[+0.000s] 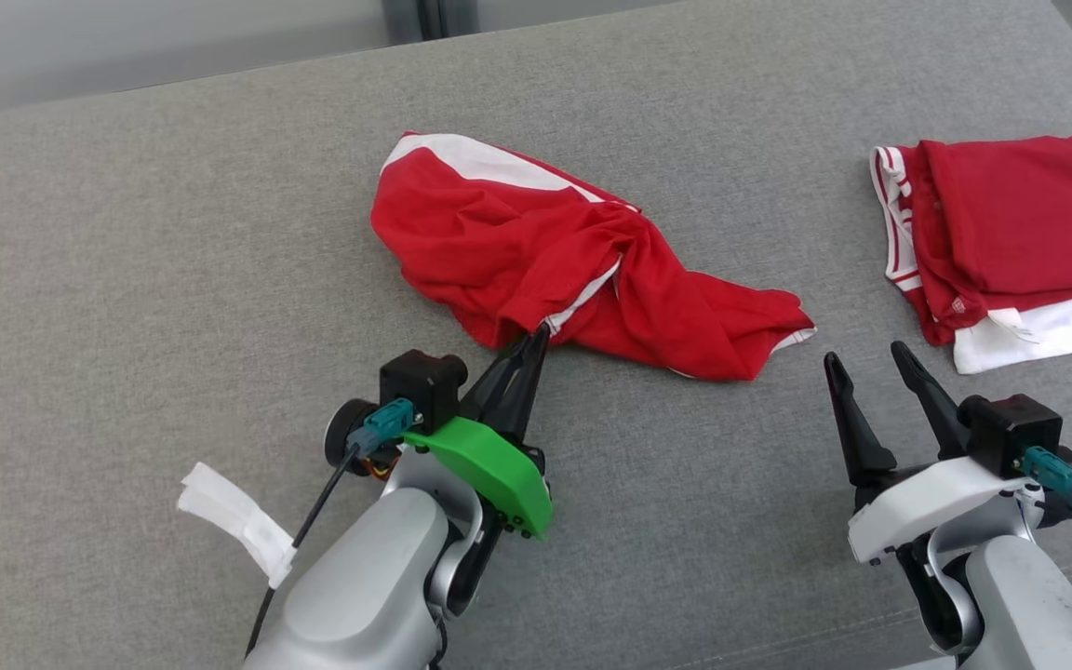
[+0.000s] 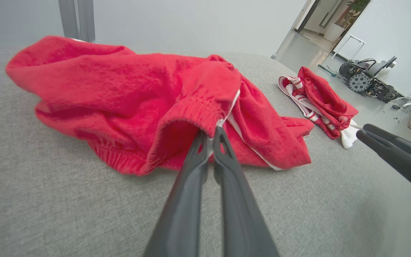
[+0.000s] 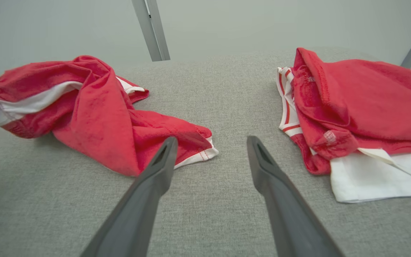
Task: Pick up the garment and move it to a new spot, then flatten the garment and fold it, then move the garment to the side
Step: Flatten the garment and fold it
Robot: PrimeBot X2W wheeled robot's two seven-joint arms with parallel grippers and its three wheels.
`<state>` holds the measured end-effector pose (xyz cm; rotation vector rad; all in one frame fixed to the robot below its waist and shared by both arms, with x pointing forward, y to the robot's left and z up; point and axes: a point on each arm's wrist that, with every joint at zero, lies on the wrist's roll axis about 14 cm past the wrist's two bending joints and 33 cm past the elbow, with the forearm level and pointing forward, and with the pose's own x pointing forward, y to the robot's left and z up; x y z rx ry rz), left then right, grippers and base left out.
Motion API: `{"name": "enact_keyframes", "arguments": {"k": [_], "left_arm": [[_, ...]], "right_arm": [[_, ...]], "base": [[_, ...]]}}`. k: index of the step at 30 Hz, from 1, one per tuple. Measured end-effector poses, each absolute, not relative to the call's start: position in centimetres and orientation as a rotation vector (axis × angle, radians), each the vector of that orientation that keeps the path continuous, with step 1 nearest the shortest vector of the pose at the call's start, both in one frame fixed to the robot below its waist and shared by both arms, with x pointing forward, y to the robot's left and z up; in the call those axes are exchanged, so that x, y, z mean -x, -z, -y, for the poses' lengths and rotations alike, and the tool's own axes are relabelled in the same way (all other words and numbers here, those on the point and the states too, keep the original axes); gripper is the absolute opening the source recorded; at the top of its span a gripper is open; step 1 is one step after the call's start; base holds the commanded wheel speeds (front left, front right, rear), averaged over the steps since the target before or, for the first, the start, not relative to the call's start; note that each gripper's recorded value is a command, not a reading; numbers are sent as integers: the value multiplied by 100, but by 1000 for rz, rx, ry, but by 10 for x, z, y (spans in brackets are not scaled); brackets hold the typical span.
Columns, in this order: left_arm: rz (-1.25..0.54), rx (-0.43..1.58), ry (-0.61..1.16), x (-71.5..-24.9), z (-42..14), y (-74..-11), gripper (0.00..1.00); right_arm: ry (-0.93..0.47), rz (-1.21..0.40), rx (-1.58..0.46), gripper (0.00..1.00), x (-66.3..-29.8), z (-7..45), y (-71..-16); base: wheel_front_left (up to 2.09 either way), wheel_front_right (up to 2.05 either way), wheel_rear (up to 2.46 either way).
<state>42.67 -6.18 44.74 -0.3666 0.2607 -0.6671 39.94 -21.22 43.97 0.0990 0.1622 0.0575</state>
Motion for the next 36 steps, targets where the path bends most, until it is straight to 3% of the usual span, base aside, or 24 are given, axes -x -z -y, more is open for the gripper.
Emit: {"name": "enact_keyframes", "arguments": {"k": [17, 31, 32, 33, 36], "left_arm": [[-193, 339, 560, -423, 18, -457, 0], [-206, 309, 534, -425, 8, -447, 0], [-206, 307, 531, -426, 7, -446, 0], [-206, 306, 526, -426, 5, -446, 0], [-199, 296, 510, -428, 0, -447, 0]], "right_arm": [[-92, -387, -39, 100, -428, 203, -390], [-132, -441, 22, 100, -450, 197, -373], [-135, -443, 22, 21, -450, 196, -372], [-137, -443, 19, 0, -450, 196, -372], [-148, -443, 11, 0, -450, 192, -373]], "base": [[0, 0, 0], [0, 0, 0], [0, 0, 0], [0, 0, 0], [0, 0, 0]]}}
